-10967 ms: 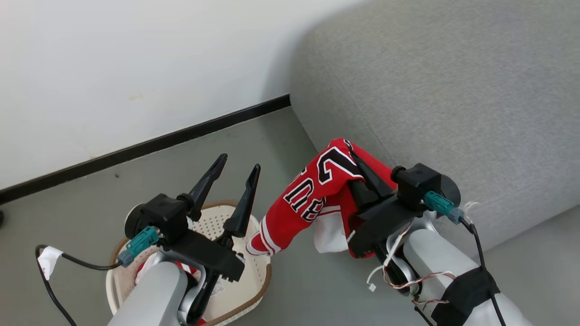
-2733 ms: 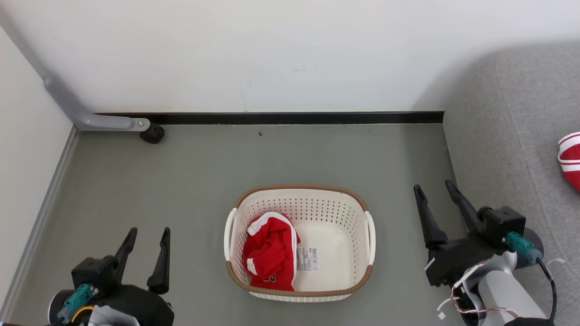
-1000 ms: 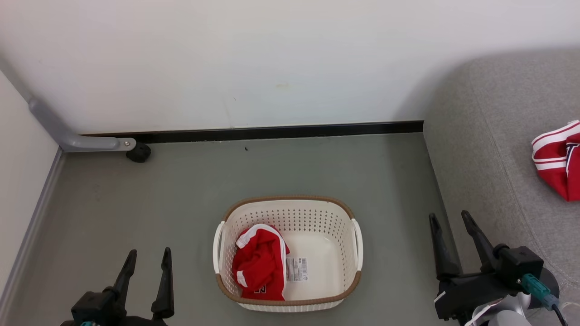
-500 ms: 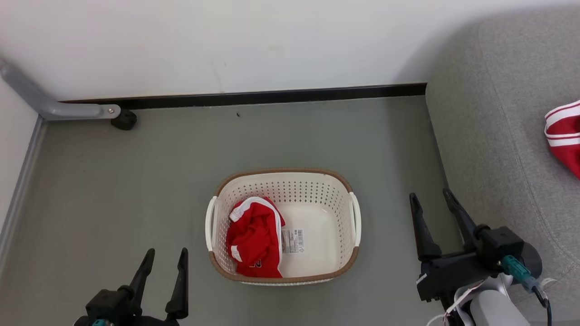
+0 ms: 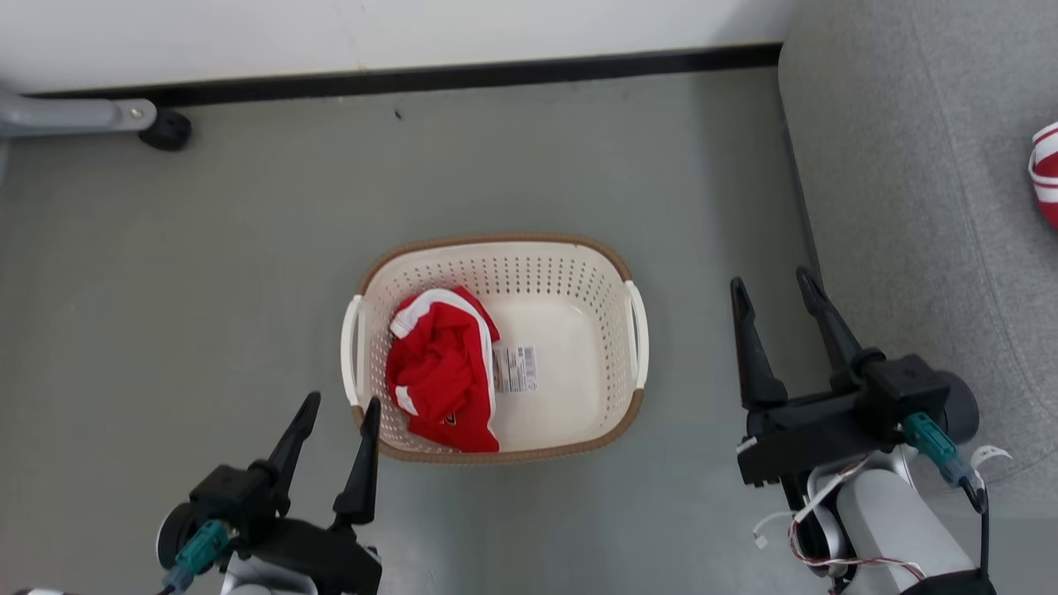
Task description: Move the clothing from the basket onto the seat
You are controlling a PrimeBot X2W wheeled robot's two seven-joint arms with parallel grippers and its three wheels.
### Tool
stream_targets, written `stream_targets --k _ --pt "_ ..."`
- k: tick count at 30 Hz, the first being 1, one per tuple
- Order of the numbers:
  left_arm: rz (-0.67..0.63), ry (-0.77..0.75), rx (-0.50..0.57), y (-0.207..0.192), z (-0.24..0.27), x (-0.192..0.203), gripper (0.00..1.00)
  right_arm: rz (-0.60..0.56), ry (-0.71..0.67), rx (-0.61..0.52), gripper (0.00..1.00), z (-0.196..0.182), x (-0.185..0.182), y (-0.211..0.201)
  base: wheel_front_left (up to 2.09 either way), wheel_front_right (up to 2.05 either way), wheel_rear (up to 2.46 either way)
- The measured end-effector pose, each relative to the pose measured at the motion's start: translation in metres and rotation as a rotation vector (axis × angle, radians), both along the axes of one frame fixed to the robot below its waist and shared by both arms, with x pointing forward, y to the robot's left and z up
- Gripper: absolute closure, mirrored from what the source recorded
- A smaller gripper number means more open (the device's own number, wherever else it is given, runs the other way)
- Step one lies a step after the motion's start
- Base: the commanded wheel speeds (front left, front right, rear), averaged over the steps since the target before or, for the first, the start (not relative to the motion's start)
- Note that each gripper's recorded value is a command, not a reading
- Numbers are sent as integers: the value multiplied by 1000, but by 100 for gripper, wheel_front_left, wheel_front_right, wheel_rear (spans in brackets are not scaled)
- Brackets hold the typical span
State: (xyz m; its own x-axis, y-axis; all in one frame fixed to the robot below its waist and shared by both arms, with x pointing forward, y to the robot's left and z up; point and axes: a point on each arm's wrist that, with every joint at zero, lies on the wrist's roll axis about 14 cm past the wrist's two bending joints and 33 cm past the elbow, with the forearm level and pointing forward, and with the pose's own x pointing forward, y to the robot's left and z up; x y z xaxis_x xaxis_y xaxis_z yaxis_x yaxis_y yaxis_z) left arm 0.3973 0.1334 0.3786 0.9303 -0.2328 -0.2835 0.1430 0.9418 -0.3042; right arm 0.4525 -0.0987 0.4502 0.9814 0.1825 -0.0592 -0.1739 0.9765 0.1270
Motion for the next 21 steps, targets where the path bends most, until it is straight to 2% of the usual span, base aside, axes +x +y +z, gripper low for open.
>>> stream_targets --k 11,21 --pt "-82 55 -2 -24 -37 39 0 28 7 1 0 -19 29 14 0 0 0" --pt "-161 90 2 -47 -73 79 0 64 68 16 0 -55 42 28 0 0 0"
